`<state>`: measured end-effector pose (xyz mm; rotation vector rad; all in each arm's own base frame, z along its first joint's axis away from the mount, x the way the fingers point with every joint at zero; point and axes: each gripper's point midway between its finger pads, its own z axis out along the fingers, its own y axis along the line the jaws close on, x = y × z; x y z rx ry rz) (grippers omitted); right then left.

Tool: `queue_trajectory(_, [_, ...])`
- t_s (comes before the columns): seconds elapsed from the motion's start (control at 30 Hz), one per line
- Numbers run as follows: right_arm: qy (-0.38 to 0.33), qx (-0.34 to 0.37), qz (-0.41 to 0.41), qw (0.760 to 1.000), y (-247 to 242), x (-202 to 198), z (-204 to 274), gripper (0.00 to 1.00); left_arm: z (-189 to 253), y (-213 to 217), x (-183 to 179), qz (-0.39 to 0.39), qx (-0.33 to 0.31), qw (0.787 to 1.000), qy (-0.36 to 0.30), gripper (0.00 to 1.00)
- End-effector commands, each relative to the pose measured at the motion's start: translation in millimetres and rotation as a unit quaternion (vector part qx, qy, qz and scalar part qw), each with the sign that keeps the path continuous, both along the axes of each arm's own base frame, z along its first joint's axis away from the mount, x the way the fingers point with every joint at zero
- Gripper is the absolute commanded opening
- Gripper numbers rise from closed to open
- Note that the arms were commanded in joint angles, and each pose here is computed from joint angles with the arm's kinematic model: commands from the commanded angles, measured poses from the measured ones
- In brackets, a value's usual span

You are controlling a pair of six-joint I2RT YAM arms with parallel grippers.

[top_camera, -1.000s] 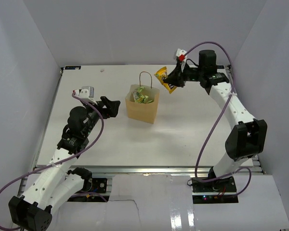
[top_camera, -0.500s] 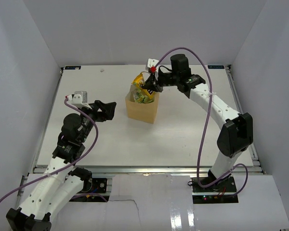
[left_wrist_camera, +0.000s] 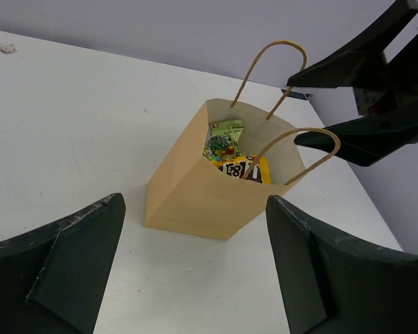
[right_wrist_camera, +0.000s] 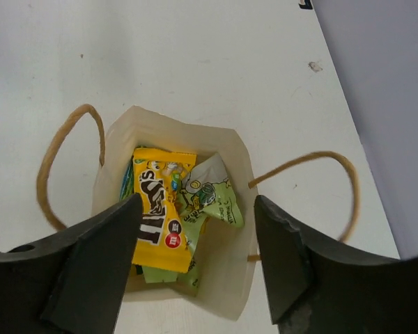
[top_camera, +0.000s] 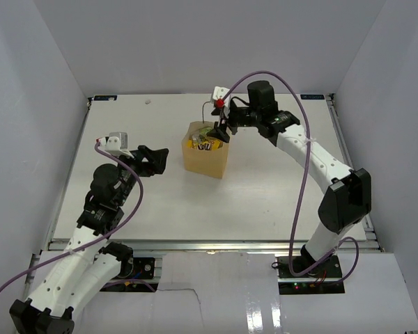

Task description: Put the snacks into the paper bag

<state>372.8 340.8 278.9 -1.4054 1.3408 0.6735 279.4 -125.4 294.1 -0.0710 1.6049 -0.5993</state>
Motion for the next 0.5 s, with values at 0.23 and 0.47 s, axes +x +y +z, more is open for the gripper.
queue_trajectory(0.23, [0.09, 0.059, -0.283, 0.953, -131, 29, 28, 0.9, 13, -6, 1, -0.018, -0.003, 1.0, -0.018, 0.93])
queue_trajectory(0.47, [0.137, 0.071, -0.429, 0.89, -240, 5, -5, 0.9, 19, -19, -1, -0.053, -0.007, 0.998, -0.025, 0.93])
